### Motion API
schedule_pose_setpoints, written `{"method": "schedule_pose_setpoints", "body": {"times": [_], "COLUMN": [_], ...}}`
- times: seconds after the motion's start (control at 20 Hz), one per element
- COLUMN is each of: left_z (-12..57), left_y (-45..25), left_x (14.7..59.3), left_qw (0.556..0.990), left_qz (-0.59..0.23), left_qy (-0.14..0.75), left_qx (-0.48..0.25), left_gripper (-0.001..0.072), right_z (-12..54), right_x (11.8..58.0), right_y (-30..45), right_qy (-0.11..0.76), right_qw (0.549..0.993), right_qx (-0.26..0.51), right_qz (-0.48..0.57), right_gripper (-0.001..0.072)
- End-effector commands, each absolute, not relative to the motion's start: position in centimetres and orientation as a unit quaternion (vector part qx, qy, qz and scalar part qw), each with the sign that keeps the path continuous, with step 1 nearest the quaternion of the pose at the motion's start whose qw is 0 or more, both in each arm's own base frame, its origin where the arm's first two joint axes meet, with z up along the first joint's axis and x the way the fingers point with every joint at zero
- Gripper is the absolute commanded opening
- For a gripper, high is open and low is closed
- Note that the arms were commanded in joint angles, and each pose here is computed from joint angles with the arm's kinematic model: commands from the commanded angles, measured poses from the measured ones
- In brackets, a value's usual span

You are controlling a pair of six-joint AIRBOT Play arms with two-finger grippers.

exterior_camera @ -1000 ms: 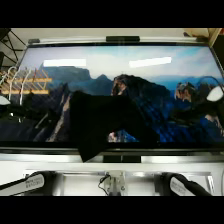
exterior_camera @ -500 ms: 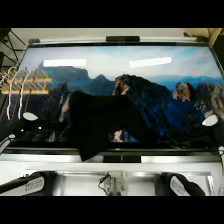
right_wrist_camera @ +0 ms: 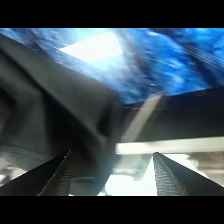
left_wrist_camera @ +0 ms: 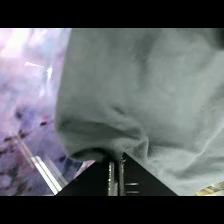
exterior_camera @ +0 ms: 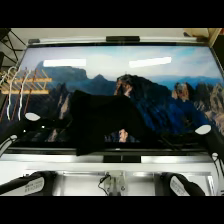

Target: Fold the shirts.

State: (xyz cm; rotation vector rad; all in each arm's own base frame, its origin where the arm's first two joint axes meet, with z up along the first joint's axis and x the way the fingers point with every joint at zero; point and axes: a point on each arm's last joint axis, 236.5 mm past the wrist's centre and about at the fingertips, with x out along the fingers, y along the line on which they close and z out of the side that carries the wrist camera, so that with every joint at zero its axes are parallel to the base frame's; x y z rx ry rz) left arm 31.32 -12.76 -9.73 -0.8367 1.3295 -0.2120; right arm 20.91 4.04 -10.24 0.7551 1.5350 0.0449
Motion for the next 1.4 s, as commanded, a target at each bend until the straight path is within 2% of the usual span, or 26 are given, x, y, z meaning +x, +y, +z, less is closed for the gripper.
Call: {"method": "schedule_pose_setpoints", "body": {"times": [0.0,0.1,0.2,0.25,0.3,0.4,0.45,0.5,0.55,0.65,0.75,0.8,0.9,1.0,1.1,1.15,1.25,1.35], "left_z": [-8.7,-8.2,-8.0,-8.0,-8.0,-7.9,-7.8,-7.8,-7.7,-7.0,-3.6,-0.3,10.3,26.5,44.2,50.7,59.3,61.5], "left_y": [-13.0,-13.2,-13.2,-13.3,-13.3,-13.3,-13.4,-13.5,-13.7,-14.4,-14.9,-14.6,-12.8,-10.0,-7.6,-7.2,-6.6,-4.7], "left_x": [31.8,31.8,31.8,31.7,31.8,31.8,31.7,31.5,31.2,30.4,31.1,32.7,36.7,38.0,33.4,29.7,22.8,19.6], "left_qw": [0.708,0.709,0.709,0.709,0.709,0.709,0.708,0.705,0.703,0.697,0.721,0.745,0.824,0.909,0.963,0.973,0.978,0.984], "left_qz": [-0.105,-0.112,-0.113,-0.115,-0.115,-0.116,-0.118,-0.120,-0.127,-0.160,-0.221,-0.239,-0.261,-0.266,-0.242,-0.222,-0.154,-0.067], "left_qy": [0.589,0.587,0.587,0.587,0.587,0.586,0.588,0.590,0.594,0.602,0.577,0.544,0.426,0.249,0.051,-0.029,-0.140,-0.166], "left_qx": [-0.375,-0.374,-0.374,-0.374,-0.374,-0.374,-0.374,-0.374,-0.371,-0.355,-0.315,-0.304,-0.267,-0.201,-0.106,-0.061,0.008,0.013], "left_gripper": [0.0035,0.0035,0.0035,0.0035,0.0035,0.0035,0.0035,0.0035,0.0035,0.0034,0.0033,0.0033,0.0033,0.0034,0.0034,0.0034,0.0034,0.0034], "right_z": [-11.3,-11.5,-11.5,-11.5,-11.6,-12.1,-12.6,-12.9,-13.0,-11.2,-7.1,-4.3,4.3,16.7,31.3,38.6,48.9,53.2], "right_x": [22.9,23.5,23.7,23.7,23.8,23.6,23.4,23.3,23.4,25.2,27.3,28.7,32.2,35.1,35.2,33.7,29.0,24.4], "right_y": [4.0,3.6,3.4,3.3,3.3,3.9,4.5,5.1,5.8,7.3,8.1,8.0,7.6,6.9,5.8,4.9,3.1,1.8], "right_qy": [0.633,0.621,0.618,0.617,0.616,0.624,0.632,0.638,0.639,0.613,0.588,0.568,0.491,0.357,0.182,0.088,-0.042,-0.091], "right_qw": [0.681,0.691,0.695,0.696,0.696,0.679,0.665,0.655,0.645,0.662,0.684,0.704,0.771,0.861,0.943,0.971,0.990,0.993], "right_qx": [0.367,0.369,0.369,0.367,0.368,0.387,0.397,0.406,0.418,0.424,0.405,0.387,0.332,0.253,0.149,0.100,0.061,0.054], "right_qz": [-0.003,-0.011,-0.014,-0.016,-0.017,-0.015,-0.010,0.001,0.012,0.080,0.150,0.180,0.233,0.259,0.236,0.200,0.119,0.055], "right_gripper": [0.0615,0.0540,0.0535,0.0392,0.0328,0.0327,0.0294,0.0144,0.0070,0.0069,0.0068,0.0069,0.0069,0.0069,0.0069,0.0069,0.0069,0.0069]}}
